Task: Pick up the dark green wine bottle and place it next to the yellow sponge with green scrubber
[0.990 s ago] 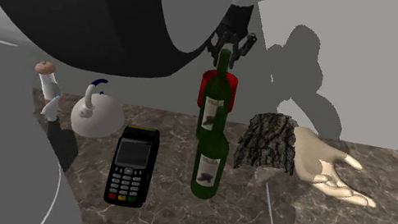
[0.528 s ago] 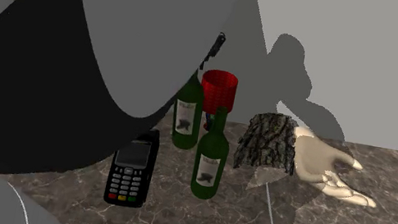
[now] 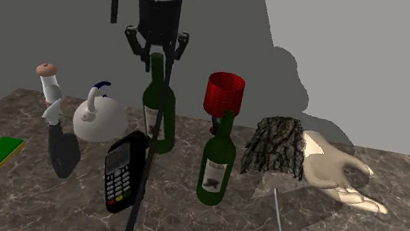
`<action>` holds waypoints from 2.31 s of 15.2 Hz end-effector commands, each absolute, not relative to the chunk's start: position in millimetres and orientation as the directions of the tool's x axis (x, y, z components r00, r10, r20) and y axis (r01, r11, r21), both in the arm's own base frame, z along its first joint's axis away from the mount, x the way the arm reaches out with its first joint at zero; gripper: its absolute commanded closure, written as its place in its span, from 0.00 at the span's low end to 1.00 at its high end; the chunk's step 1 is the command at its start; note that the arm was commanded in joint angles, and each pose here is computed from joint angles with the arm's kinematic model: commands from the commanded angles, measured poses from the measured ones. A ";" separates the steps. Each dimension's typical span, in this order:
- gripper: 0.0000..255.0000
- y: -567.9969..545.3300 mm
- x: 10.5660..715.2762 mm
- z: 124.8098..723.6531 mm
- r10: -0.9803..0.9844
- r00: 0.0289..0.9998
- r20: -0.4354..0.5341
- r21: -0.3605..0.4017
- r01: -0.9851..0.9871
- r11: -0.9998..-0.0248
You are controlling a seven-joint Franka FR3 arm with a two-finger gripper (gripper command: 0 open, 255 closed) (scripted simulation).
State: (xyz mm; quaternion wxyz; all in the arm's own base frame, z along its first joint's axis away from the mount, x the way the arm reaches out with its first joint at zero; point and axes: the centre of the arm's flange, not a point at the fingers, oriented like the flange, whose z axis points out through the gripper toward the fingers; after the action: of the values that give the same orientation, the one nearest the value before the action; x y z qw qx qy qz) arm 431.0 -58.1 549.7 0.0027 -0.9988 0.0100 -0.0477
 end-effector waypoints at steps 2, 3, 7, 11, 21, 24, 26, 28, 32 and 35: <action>1.00 -21.6 420.9 550.8 -0.022 0.995 0.095 -0.006 -0.021 -1.000; 1.00 -9.0 416.9 550.8 -0.022 0.995 0.095 -0.006 -0.021 -1.000; 1.00 41.3 400.9 551.0 -0.022 0.995 0.095 -0.006 -0.021 -1.000; 1.00 91.6 384.9 551.1 -0.022 0.995 0.095 -0.006 -0.021 -1.000; 1.00 217.4 344.9 551.4 -0.022 0.995 0.095 -0.006 -0.021 -1.000; 1.00 255.1 332.9 551.5 -0.022 0.995 0.095 -0.006 -0.021 -1.000; 1.00 280.3 324.9 551.6 -0.022 0.995 0.095 -0.006 -0.021 -1.000; 1.00 305.5 316.9 551.7 -0.022 0.995 0.095 -0.006 -0.021 -1.000; 1.00 355.8 300.9 551.8 -0.022 0.995 0.095 -0.006 -0.021 -1.000; 1.00 392.8 289.1 551.9 -0.022 0.995 0.095 -0.006 -0.021 -1.000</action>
State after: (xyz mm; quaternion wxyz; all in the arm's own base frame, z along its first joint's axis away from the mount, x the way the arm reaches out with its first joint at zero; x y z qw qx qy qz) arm 292.3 381.3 549.1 0.0018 -0.9988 0.0095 -0.0474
